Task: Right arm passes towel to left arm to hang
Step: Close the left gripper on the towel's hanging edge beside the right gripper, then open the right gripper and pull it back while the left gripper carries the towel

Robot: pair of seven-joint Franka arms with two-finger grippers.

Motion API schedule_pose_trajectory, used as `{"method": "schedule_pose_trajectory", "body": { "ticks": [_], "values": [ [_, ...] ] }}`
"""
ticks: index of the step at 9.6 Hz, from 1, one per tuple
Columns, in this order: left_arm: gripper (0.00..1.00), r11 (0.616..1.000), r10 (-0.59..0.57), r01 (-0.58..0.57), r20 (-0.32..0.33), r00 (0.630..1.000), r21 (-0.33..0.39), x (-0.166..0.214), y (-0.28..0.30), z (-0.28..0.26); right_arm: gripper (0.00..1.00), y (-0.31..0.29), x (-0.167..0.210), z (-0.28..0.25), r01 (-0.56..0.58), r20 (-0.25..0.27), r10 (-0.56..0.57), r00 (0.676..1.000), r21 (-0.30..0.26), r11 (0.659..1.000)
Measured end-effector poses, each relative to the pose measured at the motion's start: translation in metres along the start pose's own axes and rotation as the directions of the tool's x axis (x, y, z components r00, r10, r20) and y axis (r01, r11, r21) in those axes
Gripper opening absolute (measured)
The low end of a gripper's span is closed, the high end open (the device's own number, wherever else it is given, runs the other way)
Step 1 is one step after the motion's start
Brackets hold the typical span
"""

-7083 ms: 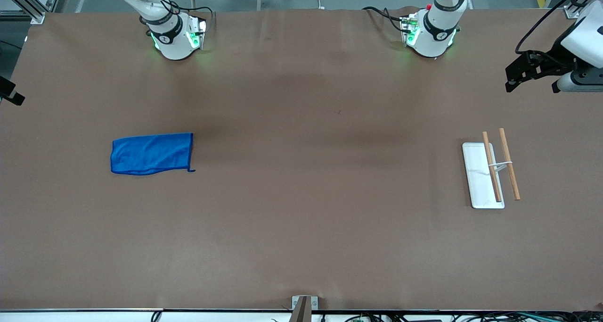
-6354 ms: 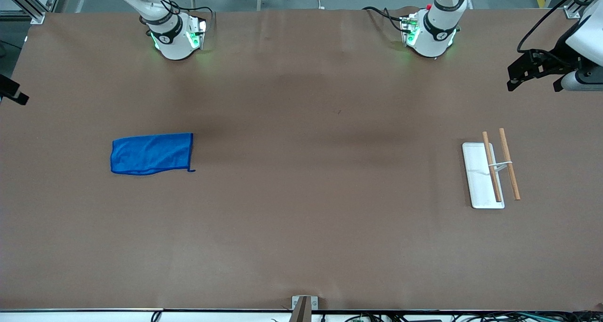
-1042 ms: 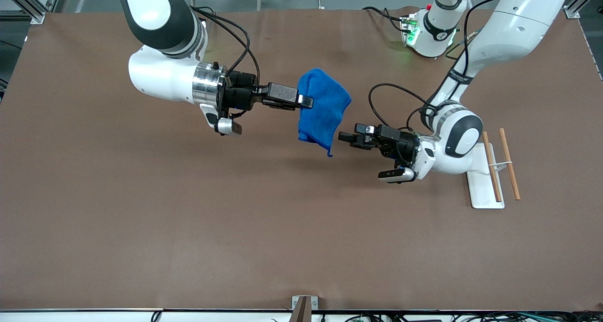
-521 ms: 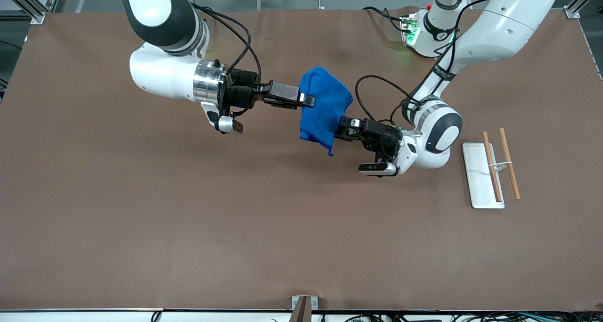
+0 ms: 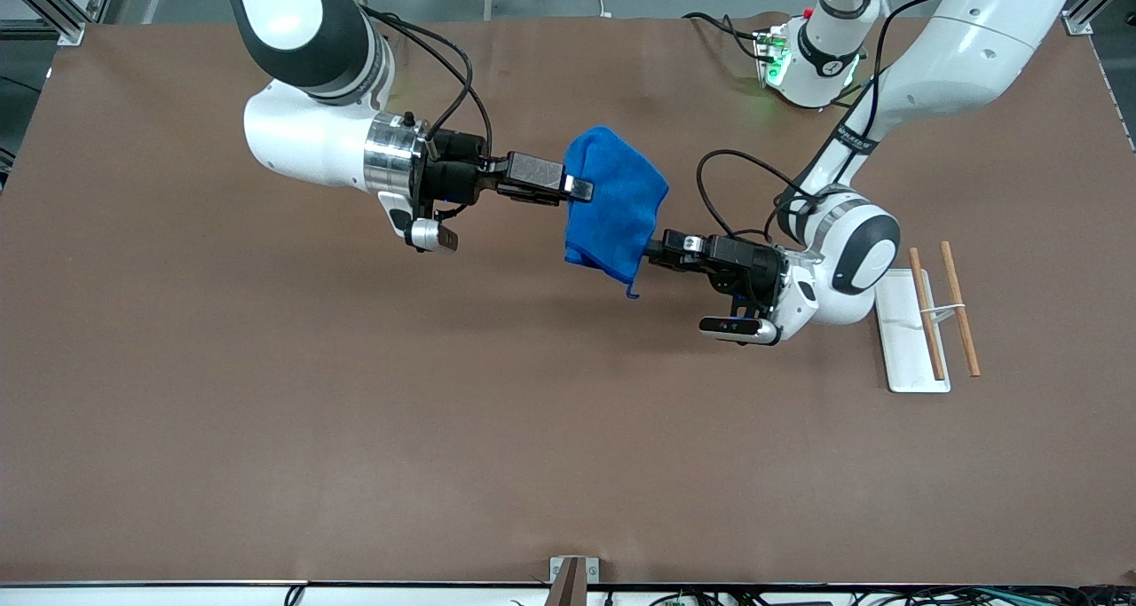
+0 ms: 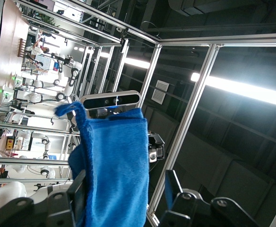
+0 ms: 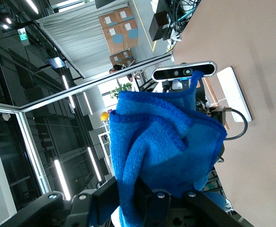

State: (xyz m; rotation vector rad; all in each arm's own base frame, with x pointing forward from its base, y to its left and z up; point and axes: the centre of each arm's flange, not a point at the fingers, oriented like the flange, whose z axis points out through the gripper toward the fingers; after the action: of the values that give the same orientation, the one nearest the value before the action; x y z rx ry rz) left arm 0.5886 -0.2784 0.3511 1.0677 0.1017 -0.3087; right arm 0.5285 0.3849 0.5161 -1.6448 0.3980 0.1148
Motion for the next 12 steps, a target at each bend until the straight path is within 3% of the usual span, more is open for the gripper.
{"method": "schedule_pose_trajectory", "body": {
  "ticks": [3,7,8,12],
  "values": [
    [0.69,1.0,-0.016,0.016,0.011,1.0,0.001,-0.004,-0.008,0.007,0.13,0.0,0.0,0.0,0.0,0.0,0.0,1.0,0.0,1.0],
    [0.08,1.0,-0.022,0.022,0.009,1.0,0.002,-0.005,-0.01,0.006,0.13,0.0,0.0,0.0,0.0,0.0,0.0,1.0,0.001,1.0],
    [0.02,1.0,-0.022,0.022,0.007,1.0,0.001,-0.005,-0.01,0.005,0.13,0.0,0.0,0.0,0.0,0.0,0.0,1.0,0.001,1.0],
    [0.02,0.998,-0.064,0.064,-0.02,0.998,-0.004,0.003,0.008,-0.008,0.14,0.001,0.001,0.0,0.0,-0.003,-0.001,1.0,-0.002,1.0]
  ]
}}
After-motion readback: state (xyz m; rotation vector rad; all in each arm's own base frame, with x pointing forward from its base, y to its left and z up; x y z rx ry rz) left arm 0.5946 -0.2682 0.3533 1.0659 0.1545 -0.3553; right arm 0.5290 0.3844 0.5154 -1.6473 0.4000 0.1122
